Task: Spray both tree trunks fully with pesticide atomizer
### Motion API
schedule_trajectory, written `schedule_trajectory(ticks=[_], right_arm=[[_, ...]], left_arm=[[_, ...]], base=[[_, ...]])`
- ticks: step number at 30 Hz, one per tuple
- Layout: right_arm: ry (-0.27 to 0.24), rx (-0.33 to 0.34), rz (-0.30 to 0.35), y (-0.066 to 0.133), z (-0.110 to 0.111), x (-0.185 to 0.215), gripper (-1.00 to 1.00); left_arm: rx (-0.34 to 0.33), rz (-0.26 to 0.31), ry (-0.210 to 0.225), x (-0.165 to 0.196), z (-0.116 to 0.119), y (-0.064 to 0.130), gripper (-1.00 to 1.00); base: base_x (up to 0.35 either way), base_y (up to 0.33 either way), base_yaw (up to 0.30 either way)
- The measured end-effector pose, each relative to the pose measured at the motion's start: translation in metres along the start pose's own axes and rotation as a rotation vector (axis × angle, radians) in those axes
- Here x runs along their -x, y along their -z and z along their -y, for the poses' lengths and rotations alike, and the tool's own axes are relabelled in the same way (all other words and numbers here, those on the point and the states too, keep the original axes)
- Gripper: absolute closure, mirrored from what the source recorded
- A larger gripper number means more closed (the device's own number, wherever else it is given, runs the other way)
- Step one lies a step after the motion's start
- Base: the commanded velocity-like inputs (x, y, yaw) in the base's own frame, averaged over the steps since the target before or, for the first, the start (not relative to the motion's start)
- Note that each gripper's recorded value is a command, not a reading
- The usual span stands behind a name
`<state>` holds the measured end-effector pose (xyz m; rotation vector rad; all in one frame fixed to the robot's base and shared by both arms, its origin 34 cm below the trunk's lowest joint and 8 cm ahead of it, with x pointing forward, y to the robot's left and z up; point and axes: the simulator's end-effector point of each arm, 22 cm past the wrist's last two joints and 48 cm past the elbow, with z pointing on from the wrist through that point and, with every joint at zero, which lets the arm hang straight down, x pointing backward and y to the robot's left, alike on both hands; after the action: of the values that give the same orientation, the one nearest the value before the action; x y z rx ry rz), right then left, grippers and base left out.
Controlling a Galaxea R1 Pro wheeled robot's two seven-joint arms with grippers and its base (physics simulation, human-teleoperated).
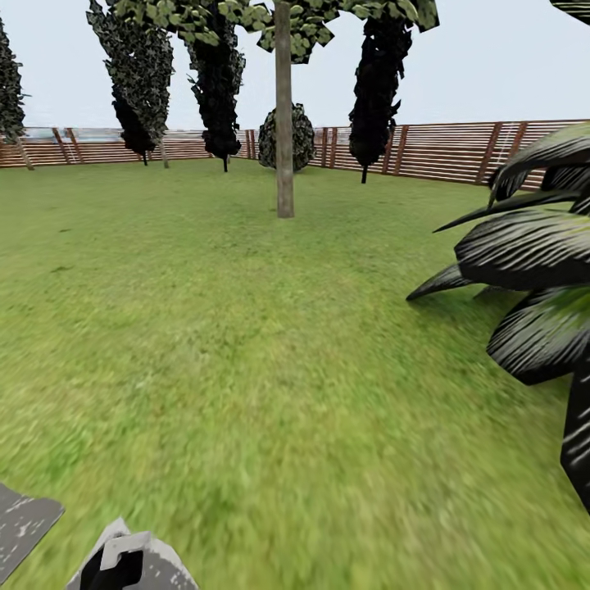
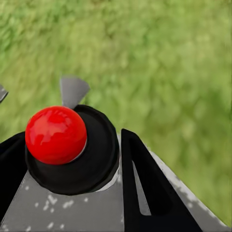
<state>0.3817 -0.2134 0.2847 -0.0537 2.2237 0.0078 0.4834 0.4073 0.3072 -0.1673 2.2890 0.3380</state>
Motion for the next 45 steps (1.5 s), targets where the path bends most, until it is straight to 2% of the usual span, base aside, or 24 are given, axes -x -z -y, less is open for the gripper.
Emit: schedule_trajectory(ticks=[45], right_arm=[[0.0, 0.0, 0.0, 0.0, 0.0001, -0.0001, -1.0]], left_arm=[[0.0, 0.0, 0.0, 0.0001, -0.0001, 0.0, 1.0]], base=[[0.326, 0.087, 0.0]])
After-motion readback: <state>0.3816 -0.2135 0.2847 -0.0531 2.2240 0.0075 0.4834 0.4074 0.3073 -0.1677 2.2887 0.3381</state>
